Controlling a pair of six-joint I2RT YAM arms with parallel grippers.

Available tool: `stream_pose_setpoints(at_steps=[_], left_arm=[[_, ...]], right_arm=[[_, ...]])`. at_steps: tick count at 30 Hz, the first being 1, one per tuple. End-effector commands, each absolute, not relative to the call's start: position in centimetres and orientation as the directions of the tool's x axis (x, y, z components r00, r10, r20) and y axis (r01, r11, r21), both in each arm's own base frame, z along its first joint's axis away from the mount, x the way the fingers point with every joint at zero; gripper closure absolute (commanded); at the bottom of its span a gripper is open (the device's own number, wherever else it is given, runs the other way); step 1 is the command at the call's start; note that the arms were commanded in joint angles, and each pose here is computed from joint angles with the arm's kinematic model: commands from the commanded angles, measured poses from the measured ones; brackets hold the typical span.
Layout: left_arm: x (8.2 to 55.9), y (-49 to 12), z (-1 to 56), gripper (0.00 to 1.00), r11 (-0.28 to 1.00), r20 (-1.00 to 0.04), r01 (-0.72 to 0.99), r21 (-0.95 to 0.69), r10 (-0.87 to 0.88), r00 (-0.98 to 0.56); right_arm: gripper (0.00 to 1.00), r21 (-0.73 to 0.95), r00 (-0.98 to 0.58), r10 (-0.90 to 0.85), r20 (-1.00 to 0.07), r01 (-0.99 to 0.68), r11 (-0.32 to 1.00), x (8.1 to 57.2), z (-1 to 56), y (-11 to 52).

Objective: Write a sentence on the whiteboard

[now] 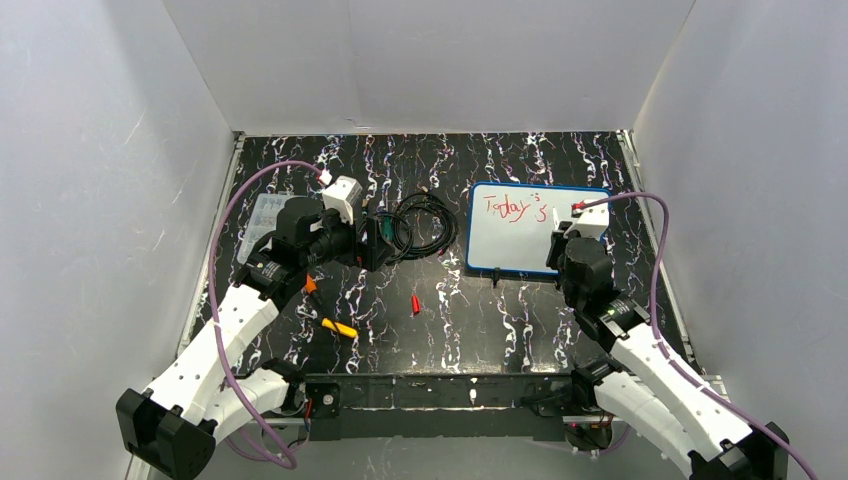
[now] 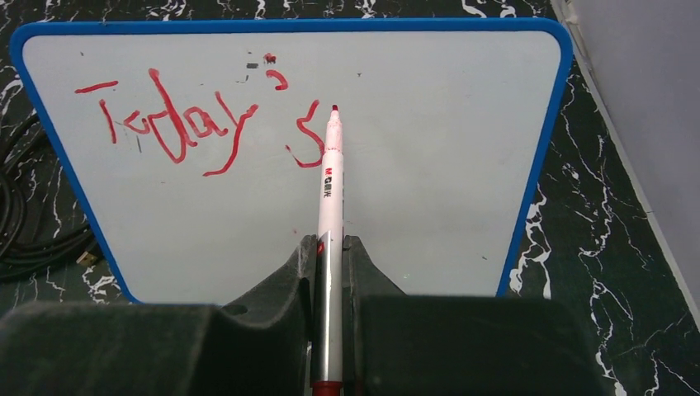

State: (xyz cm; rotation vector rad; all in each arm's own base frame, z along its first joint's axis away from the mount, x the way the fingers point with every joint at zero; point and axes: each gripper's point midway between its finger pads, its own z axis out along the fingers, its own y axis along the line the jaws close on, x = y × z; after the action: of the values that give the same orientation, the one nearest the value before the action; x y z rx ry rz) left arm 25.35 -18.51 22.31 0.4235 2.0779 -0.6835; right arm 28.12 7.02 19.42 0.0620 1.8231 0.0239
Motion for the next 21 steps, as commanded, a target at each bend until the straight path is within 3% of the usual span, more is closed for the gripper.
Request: stream_pose_setpoints(at_steps=[1, 21], left_arm=[[25.0, -18.4, 22.8, 0.11, 0.782, -0.842, 0.540, -0.312, 0.036, -0.539], [25.0, -18.4, 22.8, 0.11, 0.782, -0.842, 0.541, -0.311, 0.037, -0.538]], right_arm=[[0.99, 0.047, -0.192, 0.064, -0.979, 0.091, 0.995, 28.7, 21.1, 5.8], [0.99, 0.035, -0.145, 0.050, -0.988, 0.105, 0.994, 31.5, 22.4, 5.0]])
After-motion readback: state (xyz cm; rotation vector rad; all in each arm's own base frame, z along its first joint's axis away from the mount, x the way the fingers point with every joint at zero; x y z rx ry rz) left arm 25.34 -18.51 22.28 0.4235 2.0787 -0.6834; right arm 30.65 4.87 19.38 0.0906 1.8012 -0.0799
